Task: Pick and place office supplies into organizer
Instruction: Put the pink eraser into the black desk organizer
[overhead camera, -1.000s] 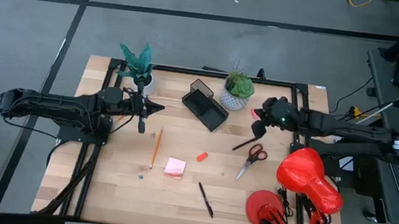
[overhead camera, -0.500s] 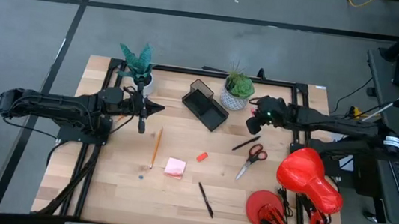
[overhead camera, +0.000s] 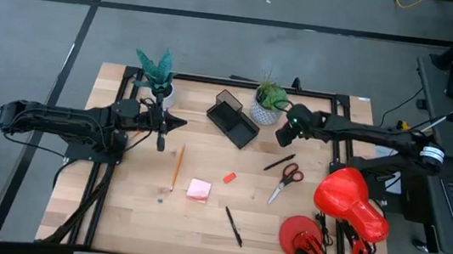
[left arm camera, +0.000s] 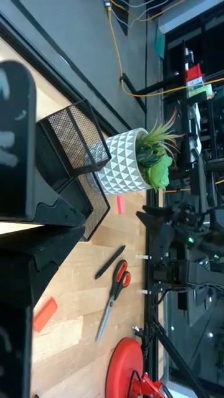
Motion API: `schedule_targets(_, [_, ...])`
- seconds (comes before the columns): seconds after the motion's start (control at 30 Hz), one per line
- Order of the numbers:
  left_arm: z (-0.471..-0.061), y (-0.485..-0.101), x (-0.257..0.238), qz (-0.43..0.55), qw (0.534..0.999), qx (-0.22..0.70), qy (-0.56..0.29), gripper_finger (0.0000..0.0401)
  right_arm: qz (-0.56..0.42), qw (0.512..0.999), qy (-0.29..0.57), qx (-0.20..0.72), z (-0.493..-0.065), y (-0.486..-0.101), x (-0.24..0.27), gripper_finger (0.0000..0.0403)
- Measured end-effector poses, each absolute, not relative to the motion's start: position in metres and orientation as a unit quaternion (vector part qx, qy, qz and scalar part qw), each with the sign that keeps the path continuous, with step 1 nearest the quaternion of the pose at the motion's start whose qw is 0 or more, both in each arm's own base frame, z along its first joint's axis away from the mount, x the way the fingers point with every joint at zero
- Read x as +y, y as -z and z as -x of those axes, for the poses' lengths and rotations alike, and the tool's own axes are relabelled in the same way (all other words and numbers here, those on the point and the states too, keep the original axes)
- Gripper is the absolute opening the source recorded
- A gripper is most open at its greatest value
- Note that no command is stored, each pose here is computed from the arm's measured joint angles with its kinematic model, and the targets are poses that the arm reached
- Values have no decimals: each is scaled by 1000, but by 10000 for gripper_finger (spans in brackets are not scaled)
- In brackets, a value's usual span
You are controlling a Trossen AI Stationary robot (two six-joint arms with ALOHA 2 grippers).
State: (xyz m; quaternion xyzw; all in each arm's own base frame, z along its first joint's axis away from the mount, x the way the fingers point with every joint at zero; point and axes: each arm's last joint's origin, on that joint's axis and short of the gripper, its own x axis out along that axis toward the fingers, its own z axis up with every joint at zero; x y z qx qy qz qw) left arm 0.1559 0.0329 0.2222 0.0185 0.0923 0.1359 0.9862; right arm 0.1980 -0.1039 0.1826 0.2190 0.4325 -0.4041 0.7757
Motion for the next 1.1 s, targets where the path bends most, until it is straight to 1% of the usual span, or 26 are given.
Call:
schedule_targets(0.33, [-156,-222,33,-19,986,93,-136,3,-230,746,425,459,-198,-165,-118,189])
schedule_targets(0.7, [-156,-222,33,-44,985,96,-134,3,-231,744,427,458,-209,-149,-126,189])
schedule_targets(0.97, [-156,-222,33,-45,985,96,-133,3,-242,711,448,485,-206,-130,-136,189])
schedule_targets(1.1, [-156,-222,33,-45,985,96,-133,3,-247,704,451,490,-206,-124,-141,189])
